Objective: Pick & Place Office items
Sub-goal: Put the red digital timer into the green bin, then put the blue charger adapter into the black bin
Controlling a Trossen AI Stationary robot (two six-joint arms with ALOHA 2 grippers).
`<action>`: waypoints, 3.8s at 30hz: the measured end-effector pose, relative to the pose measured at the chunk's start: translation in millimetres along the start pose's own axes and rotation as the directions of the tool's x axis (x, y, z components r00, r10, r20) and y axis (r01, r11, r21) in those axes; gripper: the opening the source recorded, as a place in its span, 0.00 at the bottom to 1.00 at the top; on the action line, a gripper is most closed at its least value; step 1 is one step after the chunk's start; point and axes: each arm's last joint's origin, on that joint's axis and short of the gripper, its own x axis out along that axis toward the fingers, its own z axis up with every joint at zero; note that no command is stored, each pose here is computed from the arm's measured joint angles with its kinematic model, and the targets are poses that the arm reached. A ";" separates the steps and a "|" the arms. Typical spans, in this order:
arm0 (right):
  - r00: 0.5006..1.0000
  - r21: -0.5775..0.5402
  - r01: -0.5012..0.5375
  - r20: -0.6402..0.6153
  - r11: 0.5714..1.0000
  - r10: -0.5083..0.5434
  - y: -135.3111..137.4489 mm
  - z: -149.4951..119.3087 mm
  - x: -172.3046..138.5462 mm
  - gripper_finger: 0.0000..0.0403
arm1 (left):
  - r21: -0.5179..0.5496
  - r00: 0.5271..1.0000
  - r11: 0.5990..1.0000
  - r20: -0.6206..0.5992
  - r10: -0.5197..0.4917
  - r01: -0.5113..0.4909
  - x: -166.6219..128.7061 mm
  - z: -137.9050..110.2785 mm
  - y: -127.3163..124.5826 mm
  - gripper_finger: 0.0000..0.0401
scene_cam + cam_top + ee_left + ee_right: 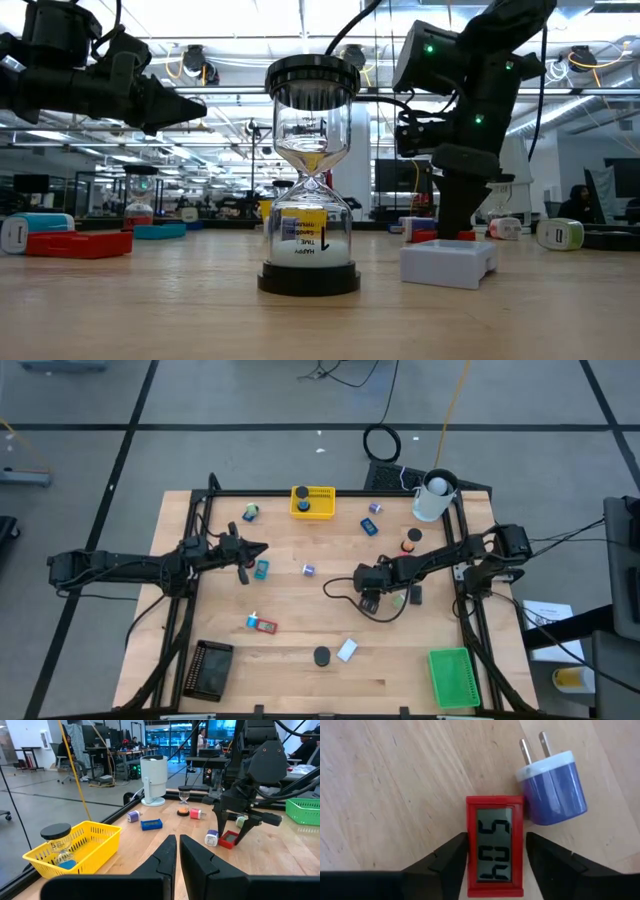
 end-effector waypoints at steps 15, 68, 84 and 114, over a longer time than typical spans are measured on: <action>0.996 0.010 -0.085 -0.005 0.996 0.085 -1.7 0.0 -19.0 0.41 | 0.000 1.000 1.000 -0.004 0.000 0.000 0.0 -0.4 0.1 0.08; 0.889 0.674 0.049 -0.366 0.737 0.275 96.9 -208.9 -150.5 0.41 | -0.005 1.000 1.000 -0.018 0.001 -0.001 0.0 -1.7 0.0 0.08; 0.897 0.608 0.169 -0.422 0.776 0.135 111.5 -220.8 -118.8 0.41 | -0.004 1.000 1.000 -0.022 0.000 0.000 0.0 -2.2 0.0 0.08; 0.880 0.539 -0.061 -0.368 0.840 0.300 90.8 -201.2 -156.2 0.07 | -0.025 1.000 1.000 0.029 0.002 -0.001 0.0 2.8 0.1 0.08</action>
